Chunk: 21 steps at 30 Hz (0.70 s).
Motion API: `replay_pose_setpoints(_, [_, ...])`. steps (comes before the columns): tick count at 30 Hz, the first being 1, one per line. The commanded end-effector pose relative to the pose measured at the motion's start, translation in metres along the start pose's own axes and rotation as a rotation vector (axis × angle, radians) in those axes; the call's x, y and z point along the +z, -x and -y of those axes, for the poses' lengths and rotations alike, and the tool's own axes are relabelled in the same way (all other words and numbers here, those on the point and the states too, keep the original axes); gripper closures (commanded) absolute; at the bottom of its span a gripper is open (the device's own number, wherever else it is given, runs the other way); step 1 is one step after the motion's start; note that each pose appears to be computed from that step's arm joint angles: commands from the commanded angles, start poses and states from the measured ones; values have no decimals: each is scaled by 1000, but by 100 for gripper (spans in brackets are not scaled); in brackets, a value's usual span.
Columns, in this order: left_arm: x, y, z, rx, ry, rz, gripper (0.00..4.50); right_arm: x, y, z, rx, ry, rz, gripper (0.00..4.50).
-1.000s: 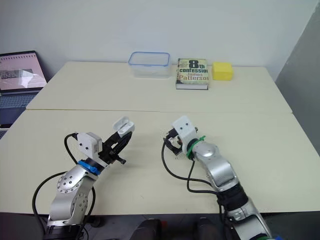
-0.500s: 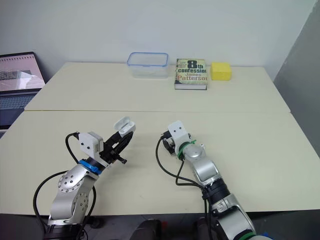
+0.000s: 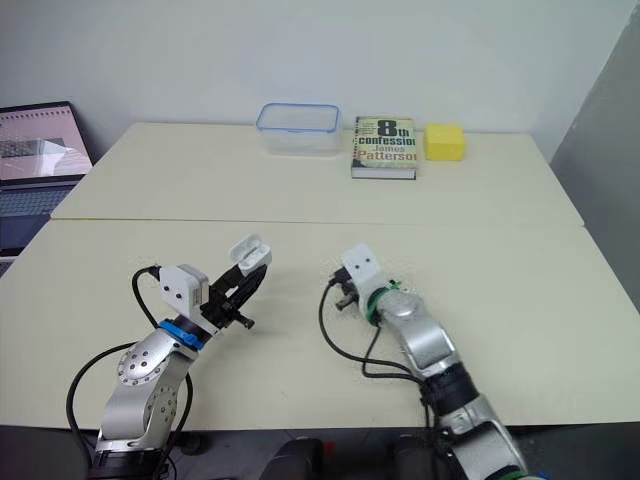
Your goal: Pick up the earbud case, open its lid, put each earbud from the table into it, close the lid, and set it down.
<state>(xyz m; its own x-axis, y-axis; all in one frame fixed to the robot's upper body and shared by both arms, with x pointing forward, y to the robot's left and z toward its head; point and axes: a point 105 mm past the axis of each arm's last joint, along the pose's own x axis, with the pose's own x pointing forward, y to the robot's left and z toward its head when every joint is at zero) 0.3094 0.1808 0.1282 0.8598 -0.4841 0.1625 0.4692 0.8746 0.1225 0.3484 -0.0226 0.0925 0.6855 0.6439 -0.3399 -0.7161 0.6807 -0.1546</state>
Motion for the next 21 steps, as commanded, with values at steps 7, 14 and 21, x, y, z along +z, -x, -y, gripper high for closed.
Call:
replay_pose_setpoints(7, [15, 5, 12, -19, -31, 37, 373, -19, 125, -3, 612, 434, -82, 406])
replay_pose_setpoints(14, [13, 10, 19, -29, -25, 26, 373, -68, 168, 50, 691, 628, -394, 406])
replay_pose_setpoints(21, [13, 12, 20, -33, -27, 17, 373, -85, 178, 66, 724, 621, -472, 406])
